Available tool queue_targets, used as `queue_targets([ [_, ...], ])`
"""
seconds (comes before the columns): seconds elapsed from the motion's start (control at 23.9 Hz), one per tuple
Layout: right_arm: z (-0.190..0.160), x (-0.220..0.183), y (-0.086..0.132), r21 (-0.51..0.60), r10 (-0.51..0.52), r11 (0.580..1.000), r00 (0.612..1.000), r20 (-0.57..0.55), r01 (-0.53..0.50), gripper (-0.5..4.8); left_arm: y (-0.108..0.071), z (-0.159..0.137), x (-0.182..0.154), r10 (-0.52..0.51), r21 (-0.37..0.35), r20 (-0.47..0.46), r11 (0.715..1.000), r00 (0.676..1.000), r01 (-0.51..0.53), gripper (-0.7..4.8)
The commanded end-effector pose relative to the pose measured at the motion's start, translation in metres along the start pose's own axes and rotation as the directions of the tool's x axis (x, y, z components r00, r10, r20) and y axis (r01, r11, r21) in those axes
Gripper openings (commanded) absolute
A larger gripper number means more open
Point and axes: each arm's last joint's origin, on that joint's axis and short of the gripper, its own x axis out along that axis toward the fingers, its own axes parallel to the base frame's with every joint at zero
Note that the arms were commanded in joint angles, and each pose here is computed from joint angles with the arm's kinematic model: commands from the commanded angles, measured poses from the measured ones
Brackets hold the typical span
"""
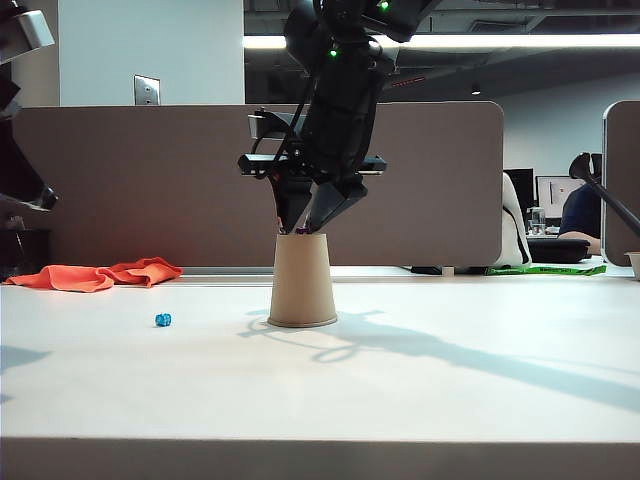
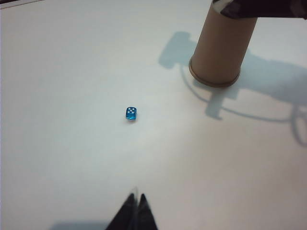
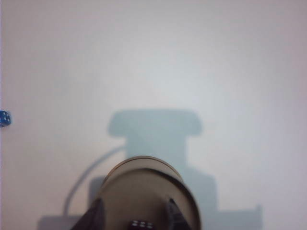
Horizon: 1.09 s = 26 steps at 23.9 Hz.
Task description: Throw the dice onto the paper cup, compare its value with the values of the other dice on the table, place the die with the higher value on the paper cup, and take no action if both dice have the same value.
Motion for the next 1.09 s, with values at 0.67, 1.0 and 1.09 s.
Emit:
queue_targets([
  [0.67, -0.0024, 0.0011, 0.0006, -0.001, 0.004, 1.000, 1.000, -0.028, -0.004, 0.79, 0.0003, 0.0026, -0.0006, -0.001, 0.002, 0.018, 1.000, 1.000, 0.001, -0.06],
  [1.0, -0.0017, 0.0004, 0.0005, -0.001, 0.004, 1.000, 1.000, -0.023, -0.004, 0.48, 0.0003, 0.0026, -0.0006, -0.001, 0.002, 0.018, 1.000, 1.000, 0.001, -0.06],
  [1.09, -0.0010, -0.0006, 0.0004, -0.001, 0.004, 1.000, 1.000, -0.018, -0.004, 0.48, 0.0003, 0.0026, -0.0006, -0.001, 0.002, 0.018, 1.000, 1.000, 0.001, -0.05],
])
